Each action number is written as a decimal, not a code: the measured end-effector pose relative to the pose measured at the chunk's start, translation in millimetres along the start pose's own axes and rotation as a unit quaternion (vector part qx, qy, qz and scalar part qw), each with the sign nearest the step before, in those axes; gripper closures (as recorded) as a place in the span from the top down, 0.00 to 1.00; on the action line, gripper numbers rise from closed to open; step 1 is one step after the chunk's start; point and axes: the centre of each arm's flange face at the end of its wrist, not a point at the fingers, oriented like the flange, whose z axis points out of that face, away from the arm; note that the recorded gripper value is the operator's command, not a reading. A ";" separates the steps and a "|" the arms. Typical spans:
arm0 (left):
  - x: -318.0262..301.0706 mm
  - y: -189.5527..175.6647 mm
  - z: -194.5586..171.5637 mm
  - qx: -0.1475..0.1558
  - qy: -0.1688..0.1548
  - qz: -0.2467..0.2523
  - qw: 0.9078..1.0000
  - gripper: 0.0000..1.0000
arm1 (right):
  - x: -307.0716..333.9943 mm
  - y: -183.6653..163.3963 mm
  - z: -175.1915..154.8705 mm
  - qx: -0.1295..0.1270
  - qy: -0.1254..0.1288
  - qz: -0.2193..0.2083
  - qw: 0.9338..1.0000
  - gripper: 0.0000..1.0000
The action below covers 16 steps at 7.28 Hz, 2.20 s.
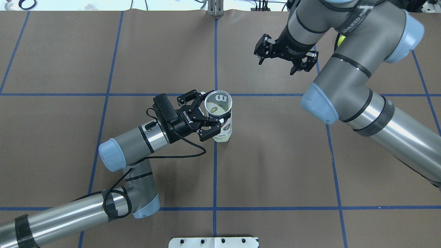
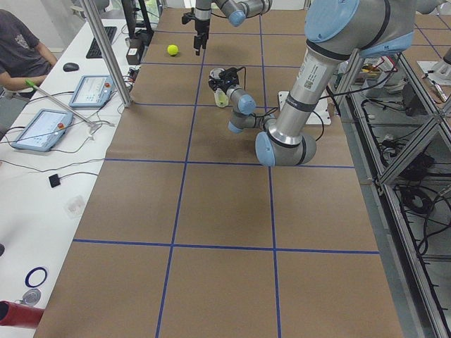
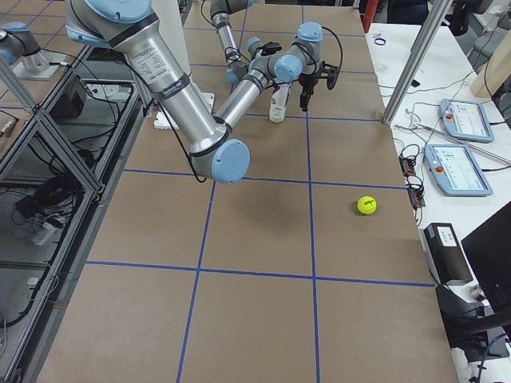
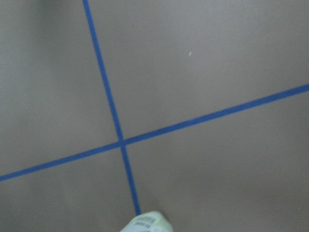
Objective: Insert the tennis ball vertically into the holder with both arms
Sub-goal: 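Move the right gripper to the other yellow ball and grasp it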
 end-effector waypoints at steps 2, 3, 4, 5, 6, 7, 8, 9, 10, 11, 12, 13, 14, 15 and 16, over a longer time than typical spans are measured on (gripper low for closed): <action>2.2 1.0 -0.1 0.000 0.002 -0.001 1.000 0.88 | 53.2 -83.9 26.6 0.008 0.011 0.022 1.000 0.99; 2.8 0.6 0.2 0.001 0.002 -0.002 1.000 0.88 | 80.8 -121.4 40.9 0.011 0.017 0.043 0.999 0.99; 3.5 0.3 0.3 0.001 0.003 -0.002 1.000 0.88 | 105.9 -152.4 52.6 0.012 0.028 0.065 0.997 0.99; 3.9 0.0 0.4 0.001 0.003 -0.002 1.000 0.88 | 127.9 -176.7 60.4 0.015 0.040 0.082 0.996 0.99; 4.2 -0.4 0.5 0.002 0.003 -0.003 1.000 0.88 | 150.7 -197.1 70.0 0.029 0.051 0.084 0.995 0.99; 4.3 -0.5 0.5 0.002 0.003 -0.002 1.000 0.88 | 173.9 -214.0 86.0 0.052 0.066 0.062 0.995 0.99; 4.3 -0.6 0.5 0.002 0.003 -0.002 1.000 0.89 | 194.6 -227.0 100.6 0.073 0.088 0.030 0.993 0.99; 4.8 -0.7 0.7 0.002 0.004 -0.003 1.000 0.91 | 209.1 -236.2 111.1 0.094 0.106 0.008 0.990 0.99; 5.2 -1.1 0.9 0.002 0.004 -0.003 1.000 0.91 | 219.9 -242.5 122.1 0.115 0.111 0.002 0.987 0.99; 5.0 -1.4 0.8 0.003 0.004 -0.003 1.000 0.91 | 223.9 -245.0 134.4 0.134 0.105 0.009 0.985 0.99; 4.9 -1.5 0.7 0.003 0.004 -0.003 1.000 0.91 | 217.3 -241.9 145.1 0.146 0.100 0.015 0.984 0.99; 4.9 -1.5 0.6 0.003 0.004 -0.003 1.000 0.91 | 211.4 -236.3 155.8 0.153 0.101 0.017 0.983 0.99; 5.0 -1.5 0.6 0.003 0.004 -0.003 1.000 0.92 | 210.3 -232.8 163.8 0.158 0.106 0.017 0.982 0.99; 5.3 -1.7 0.6 0.003 0.004 -0.003 1.000 0.92 | 211.8 -230.6 169.9 0.159 0.111 0.018 0.981 0.99; 5.4 -1.8 0.5 0.004 0.004 -0.003 1.000 0.92 | 213.1 -228.7 174.8 0.157 0.115 0.018 0.981 0.99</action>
